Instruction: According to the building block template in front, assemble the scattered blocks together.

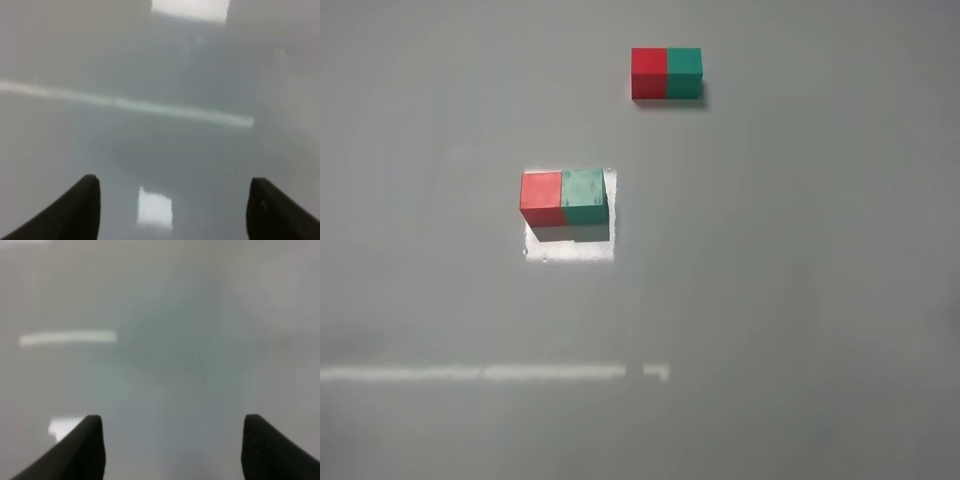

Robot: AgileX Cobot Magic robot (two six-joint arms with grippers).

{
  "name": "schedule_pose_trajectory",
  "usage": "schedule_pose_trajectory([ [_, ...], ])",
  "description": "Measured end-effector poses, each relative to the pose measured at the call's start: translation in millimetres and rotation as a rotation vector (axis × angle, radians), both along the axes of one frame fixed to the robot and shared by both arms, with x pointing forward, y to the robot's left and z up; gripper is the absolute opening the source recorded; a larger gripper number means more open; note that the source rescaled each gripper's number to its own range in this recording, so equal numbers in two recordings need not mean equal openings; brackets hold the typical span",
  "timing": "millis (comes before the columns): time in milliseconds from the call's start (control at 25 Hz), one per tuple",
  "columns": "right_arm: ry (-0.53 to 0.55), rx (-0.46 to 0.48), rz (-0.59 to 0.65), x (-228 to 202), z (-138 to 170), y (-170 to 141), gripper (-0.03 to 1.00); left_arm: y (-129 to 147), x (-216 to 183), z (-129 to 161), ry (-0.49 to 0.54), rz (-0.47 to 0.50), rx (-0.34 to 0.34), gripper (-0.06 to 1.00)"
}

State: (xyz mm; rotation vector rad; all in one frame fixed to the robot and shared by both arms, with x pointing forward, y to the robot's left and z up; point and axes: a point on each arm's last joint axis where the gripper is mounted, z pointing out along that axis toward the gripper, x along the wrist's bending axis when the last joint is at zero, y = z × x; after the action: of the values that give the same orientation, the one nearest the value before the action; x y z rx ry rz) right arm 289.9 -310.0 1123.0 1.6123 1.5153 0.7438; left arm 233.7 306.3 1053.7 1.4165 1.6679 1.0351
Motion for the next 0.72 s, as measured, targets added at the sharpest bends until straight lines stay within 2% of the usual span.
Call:
schedule_pose_trajectory([
  [240, -0.034, 0.039, 0.02, -18, -34, 5, 0.46, 0, 0, 0, 0.0, 0.0, 0.0, 0.53],
  [400, -0.083, 0.061, 0.049, -31, -43, 10, 0.46, 0, 0, 0, 0.0, 0.0, 0.0, 0.53],
  [520, -0.119, 0.049, 0.055, -43, -51, 11, 0.46, 0, 0, 0, 0.0, 0.0, 0.0, 0.53],
  [720, -0.107, 0.031, 0.072, -56, -67, 12, 0.46, 0, 0, 0, -0.001, 0.0, 0.0, 0.53],
])
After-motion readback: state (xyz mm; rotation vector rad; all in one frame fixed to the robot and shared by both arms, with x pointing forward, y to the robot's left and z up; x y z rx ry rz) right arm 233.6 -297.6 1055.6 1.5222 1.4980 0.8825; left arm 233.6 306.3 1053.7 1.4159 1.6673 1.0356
